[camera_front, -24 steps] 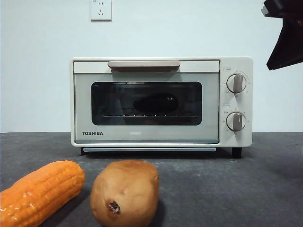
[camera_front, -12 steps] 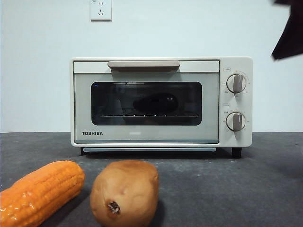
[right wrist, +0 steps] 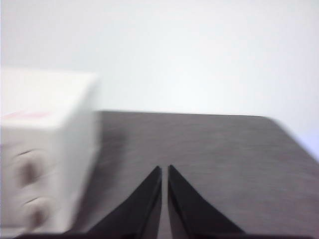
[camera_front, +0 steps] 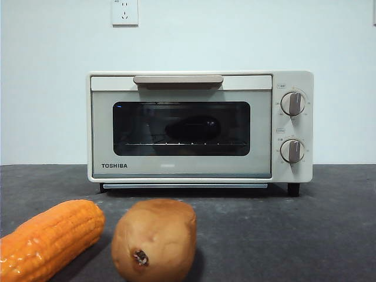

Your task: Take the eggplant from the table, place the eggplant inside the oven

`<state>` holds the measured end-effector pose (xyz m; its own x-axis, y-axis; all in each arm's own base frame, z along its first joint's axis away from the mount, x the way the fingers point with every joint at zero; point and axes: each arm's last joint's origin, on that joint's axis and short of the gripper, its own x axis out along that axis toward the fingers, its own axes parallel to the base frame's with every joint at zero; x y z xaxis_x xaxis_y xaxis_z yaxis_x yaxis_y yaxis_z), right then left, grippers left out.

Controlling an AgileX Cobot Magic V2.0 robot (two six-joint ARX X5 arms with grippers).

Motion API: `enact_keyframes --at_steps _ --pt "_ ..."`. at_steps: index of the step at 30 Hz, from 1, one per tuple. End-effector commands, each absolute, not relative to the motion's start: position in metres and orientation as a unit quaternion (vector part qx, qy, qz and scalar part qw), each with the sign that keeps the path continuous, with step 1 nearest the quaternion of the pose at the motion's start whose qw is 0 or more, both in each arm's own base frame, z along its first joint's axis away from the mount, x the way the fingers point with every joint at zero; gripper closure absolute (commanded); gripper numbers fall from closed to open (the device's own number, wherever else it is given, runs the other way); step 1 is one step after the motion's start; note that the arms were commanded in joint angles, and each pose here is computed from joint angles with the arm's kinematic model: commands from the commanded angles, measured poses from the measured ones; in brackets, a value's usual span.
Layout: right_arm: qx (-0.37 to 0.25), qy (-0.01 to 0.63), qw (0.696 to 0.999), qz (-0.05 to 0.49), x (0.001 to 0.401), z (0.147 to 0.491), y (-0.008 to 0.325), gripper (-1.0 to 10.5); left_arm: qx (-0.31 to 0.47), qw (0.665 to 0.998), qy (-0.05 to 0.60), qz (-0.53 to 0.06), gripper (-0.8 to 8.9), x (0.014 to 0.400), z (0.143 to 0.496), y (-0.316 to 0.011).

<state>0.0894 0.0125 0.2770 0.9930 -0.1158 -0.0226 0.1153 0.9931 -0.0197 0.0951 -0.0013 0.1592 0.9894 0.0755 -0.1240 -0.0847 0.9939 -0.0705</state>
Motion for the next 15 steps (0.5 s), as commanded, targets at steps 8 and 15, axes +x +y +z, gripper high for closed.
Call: enact_keyframes --at_steps 8,15 --pt "-0.006 0.018 0.997 -0.076 0.087 0.242 -0.007 9.4 -0.03 0.997 0.061 0.04 8.1 0.096 0.155 -0.001" --pt "0.0 0.064 0.998 -0.005 0.094 0.198 -0.004 9.4 -0.03 0.997 0.062 0.04 8.1 0.096 0.155 -0.001"
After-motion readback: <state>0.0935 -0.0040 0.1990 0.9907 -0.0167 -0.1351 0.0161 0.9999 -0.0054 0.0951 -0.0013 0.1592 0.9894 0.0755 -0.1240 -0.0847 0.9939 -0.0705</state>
